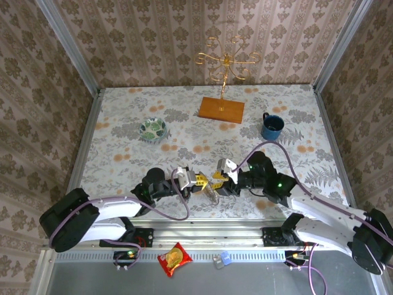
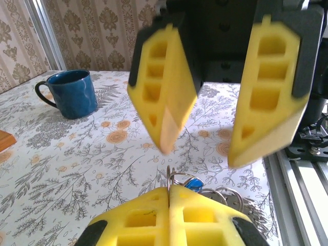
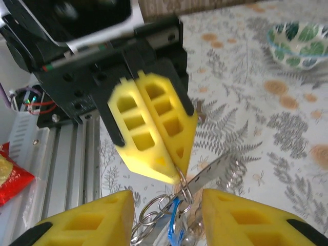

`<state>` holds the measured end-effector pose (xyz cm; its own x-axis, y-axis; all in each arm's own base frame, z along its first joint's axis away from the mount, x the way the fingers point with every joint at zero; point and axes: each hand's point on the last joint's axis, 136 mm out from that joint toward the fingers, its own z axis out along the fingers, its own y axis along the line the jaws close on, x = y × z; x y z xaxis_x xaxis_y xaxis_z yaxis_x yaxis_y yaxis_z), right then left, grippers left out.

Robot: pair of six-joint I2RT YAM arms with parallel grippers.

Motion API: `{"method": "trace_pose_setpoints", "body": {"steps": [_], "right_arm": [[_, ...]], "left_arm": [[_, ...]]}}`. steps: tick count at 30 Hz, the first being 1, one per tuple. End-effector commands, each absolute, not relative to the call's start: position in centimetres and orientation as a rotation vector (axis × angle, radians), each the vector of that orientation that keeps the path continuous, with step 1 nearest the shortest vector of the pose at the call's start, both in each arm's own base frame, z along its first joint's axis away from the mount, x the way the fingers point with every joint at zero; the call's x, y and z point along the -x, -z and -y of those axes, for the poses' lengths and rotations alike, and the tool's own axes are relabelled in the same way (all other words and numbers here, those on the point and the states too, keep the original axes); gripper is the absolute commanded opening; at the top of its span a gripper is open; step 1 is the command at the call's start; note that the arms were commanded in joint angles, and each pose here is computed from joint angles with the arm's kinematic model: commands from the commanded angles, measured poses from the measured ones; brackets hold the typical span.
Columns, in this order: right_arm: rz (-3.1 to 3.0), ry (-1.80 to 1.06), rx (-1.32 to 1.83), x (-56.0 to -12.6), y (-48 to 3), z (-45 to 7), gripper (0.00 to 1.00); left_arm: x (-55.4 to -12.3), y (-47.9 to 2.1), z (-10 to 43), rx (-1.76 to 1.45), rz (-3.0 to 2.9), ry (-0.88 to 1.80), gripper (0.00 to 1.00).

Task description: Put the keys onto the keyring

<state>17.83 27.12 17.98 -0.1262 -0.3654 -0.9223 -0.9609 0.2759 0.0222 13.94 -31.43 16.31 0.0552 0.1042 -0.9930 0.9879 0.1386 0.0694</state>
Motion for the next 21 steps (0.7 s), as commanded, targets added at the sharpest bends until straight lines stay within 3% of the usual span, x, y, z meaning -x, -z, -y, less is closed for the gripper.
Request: {"method": "trace_pose_setpoints", "body": {"steps": [1,21], "right_arm": [[-1.608,-0.802,1.201,-18.5,-20.0,-26.7,0.41],[-1.736,-0.929,1.327,-17.1,-15.4,-27.5,0.35]], "left_arm": [[-13.1,-17.4,31.1,-1.214,-1.233,1.036,0.00],[-13.0,-17.6,31.0,-1.213,-1.217,1.039,0.00]]}}
